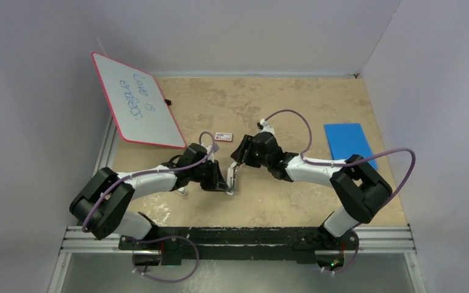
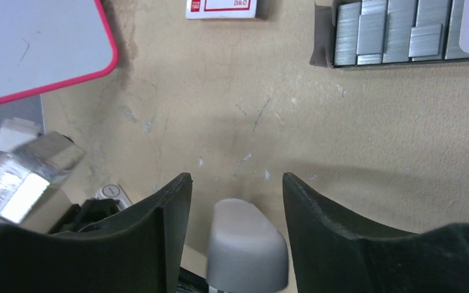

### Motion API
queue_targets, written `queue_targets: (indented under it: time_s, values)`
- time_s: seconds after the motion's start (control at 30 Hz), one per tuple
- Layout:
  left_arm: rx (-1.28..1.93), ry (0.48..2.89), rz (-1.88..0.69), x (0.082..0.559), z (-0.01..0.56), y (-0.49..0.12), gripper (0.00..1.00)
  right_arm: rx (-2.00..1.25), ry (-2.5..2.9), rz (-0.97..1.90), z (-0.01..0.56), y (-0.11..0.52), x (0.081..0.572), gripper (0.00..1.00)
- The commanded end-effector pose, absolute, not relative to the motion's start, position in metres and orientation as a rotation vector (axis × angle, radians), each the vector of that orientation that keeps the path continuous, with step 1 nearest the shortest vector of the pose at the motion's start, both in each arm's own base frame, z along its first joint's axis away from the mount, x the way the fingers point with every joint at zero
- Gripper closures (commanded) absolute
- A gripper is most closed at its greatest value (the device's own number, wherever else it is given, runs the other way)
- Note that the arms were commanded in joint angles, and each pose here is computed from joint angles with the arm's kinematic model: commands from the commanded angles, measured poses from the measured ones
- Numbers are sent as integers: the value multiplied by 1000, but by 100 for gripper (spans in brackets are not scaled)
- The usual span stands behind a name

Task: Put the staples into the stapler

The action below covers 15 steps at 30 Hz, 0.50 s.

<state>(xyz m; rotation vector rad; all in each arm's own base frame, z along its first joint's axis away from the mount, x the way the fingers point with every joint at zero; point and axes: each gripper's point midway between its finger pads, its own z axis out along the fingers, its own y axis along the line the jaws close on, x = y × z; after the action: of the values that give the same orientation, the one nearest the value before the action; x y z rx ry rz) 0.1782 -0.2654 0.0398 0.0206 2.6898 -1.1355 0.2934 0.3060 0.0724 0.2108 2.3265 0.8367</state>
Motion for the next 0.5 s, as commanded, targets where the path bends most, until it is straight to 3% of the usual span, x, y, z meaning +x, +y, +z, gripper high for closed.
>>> queue_targets:
  time_s: [0.0,0.2,0.47]
  values:
    - [-23,2615,-1174,199,60,-280,100,215,2271,911,85,309,292,37]
    - [-80,2616,-1164,203,60,-280,100,257,2207,924,103,301,292,25]
    - [-131,2629,-1207,202,55,-285,100,253,2269,964,70,326,270,28]
